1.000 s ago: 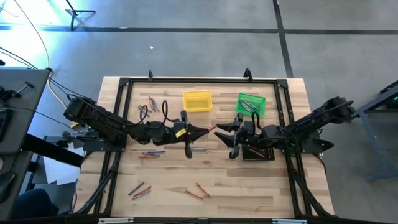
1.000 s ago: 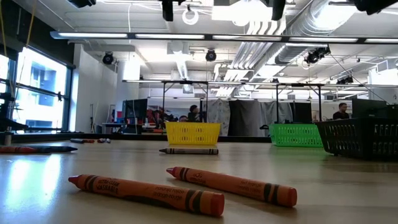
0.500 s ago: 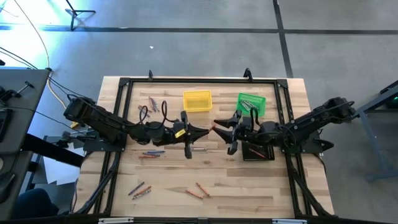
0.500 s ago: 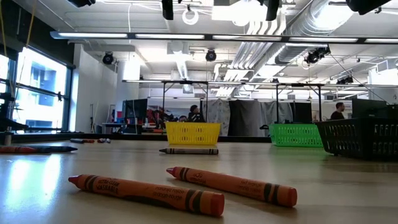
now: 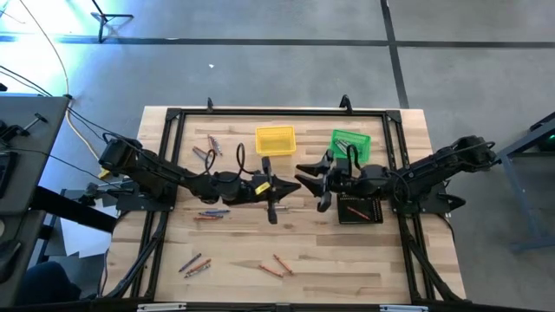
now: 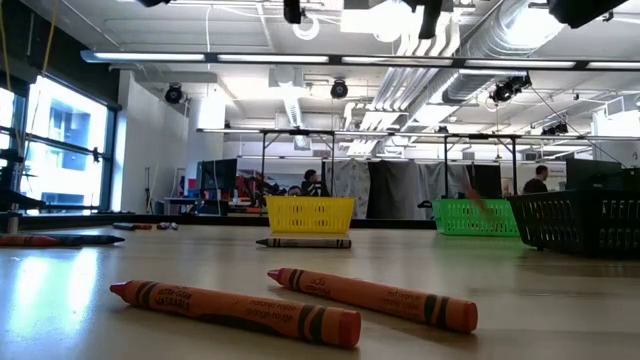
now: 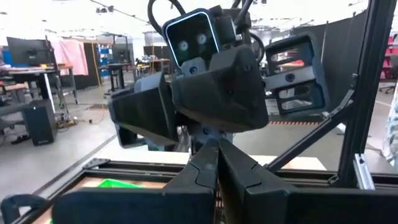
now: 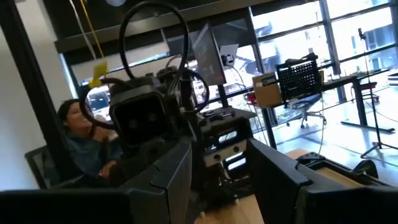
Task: Sort crayons
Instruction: Put the orange crayon into the black basket
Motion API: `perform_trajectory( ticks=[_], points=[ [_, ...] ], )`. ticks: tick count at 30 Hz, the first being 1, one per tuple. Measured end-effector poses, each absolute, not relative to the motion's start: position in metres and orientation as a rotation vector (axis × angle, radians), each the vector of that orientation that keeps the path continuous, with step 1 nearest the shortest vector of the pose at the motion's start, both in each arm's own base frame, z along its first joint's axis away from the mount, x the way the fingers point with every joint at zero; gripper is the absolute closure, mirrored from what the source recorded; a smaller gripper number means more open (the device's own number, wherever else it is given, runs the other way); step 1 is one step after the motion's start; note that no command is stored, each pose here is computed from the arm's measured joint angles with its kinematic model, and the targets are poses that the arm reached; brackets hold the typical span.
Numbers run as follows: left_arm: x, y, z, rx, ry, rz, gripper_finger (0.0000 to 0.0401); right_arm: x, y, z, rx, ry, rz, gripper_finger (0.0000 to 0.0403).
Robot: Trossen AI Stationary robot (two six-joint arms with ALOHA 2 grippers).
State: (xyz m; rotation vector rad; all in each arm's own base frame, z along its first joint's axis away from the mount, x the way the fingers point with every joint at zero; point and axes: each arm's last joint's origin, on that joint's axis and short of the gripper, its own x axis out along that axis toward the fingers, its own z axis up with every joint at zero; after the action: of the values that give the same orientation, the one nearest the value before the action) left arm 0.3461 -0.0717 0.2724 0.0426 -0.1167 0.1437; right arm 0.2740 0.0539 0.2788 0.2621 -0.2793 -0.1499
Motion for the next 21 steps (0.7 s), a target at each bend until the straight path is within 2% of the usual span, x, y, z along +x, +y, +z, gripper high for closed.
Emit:
perform_trajectory(
  ticks=[6, 12, 16, 21],
  points=[
    [0.345, -0.071, 0.267, 0.077, -0.011, 0.17, 0.0401, 0.273, 0.06, 0.276, 0.26, -0.238, -0.132, 0.0315],
    [0.338, -0.069, 0.235, 0.114, 0.324, 0.199, 0.0401, 0.266, 0.067, 0.266, 0.3, -0.057, -0.115, 0.0372],
    [0.33, -0.055, 0.214, 0.146, 0.549, 0.278, 0.04, 0.258, 0.062, 0.263, 0.327, 0.052, -0.144, 0.0376],
    [0.319, -0.038, 0.2, 0.224, 0.737, 0.385, 0.0386, 0.248, 0.052, 0.254, 0.402, 0.199, -0.212, 0.0344]
  ],
)
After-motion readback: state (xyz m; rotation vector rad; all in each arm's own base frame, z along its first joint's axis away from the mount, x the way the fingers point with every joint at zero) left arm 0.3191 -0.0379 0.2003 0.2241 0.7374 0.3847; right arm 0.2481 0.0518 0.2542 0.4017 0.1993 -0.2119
